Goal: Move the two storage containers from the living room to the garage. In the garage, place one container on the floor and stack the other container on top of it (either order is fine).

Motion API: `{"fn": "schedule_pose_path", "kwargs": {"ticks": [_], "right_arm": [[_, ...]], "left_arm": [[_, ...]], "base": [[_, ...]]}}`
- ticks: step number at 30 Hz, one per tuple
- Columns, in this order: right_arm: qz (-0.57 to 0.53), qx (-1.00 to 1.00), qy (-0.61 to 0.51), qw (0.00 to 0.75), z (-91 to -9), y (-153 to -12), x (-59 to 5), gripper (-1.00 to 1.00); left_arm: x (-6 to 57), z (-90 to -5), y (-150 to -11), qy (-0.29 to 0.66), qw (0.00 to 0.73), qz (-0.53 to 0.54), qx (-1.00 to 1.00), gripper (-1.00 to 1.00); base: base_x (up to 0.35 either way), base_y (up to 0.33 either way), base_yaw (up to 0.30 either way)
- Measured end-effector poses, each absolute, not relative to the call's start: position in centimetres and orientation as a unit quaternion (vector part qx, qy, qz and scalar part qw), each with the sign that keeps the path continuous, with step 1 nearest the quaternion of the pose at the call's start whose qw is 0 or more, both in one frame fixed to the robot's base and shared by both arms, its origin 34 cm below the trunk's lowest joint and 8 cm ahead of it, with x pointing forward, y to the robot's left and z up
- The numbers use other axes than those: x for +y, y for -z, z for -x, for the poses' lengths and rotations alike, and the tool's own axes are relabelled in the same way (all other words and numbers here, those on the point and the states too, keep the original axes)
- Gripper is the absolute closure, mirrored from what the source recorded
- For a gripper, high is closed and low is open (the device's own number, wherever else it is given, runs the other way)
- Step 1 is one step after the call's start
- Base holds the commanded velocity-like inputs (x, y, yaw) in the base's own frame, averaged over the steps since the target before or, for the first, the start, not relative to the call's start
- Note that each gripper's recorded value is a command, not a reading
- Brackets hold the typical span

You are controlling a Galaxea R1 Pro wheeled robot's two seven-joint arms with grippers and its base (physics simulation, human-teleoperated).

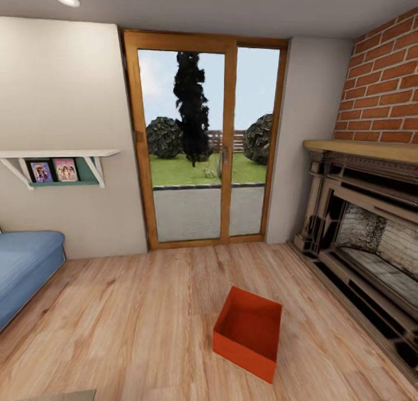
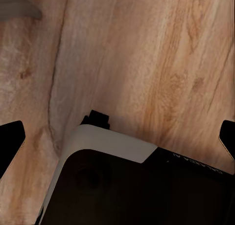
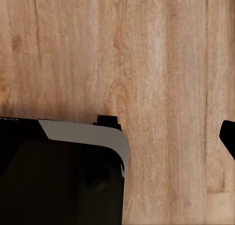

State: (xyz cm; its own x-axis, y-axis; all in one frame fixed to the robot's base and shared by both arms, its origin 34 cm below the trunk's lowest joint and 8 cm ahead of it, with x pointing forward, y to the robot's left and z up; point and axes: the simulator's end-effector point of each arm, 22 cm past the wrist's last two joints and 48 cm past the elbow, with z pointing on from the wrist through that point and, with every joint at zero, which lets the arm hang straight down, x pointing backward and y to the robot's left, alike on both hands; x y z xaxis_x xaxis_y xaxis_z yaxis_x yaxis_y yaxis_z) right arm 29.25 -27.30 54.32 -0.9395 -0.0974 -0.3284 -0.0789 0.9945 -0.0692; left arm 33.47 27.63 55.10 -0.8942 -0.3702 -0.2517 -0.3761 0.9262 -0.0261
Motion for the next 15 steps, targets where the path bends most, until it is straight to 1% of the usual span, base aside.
{"fn": "schedule_pose_path", "kwargs": {"ticks": [15], "right_arm": [[0.045, 0.984, 0.028, 0.168, -29.26, -54.33, -27.37, -1.00]], "left_arm": [[27.63, -33.47, -55.10, -0.012, 0.127, 0.192, 0.973, -1.00]], "base": [[0.322, 0.097, -0.286]]}}
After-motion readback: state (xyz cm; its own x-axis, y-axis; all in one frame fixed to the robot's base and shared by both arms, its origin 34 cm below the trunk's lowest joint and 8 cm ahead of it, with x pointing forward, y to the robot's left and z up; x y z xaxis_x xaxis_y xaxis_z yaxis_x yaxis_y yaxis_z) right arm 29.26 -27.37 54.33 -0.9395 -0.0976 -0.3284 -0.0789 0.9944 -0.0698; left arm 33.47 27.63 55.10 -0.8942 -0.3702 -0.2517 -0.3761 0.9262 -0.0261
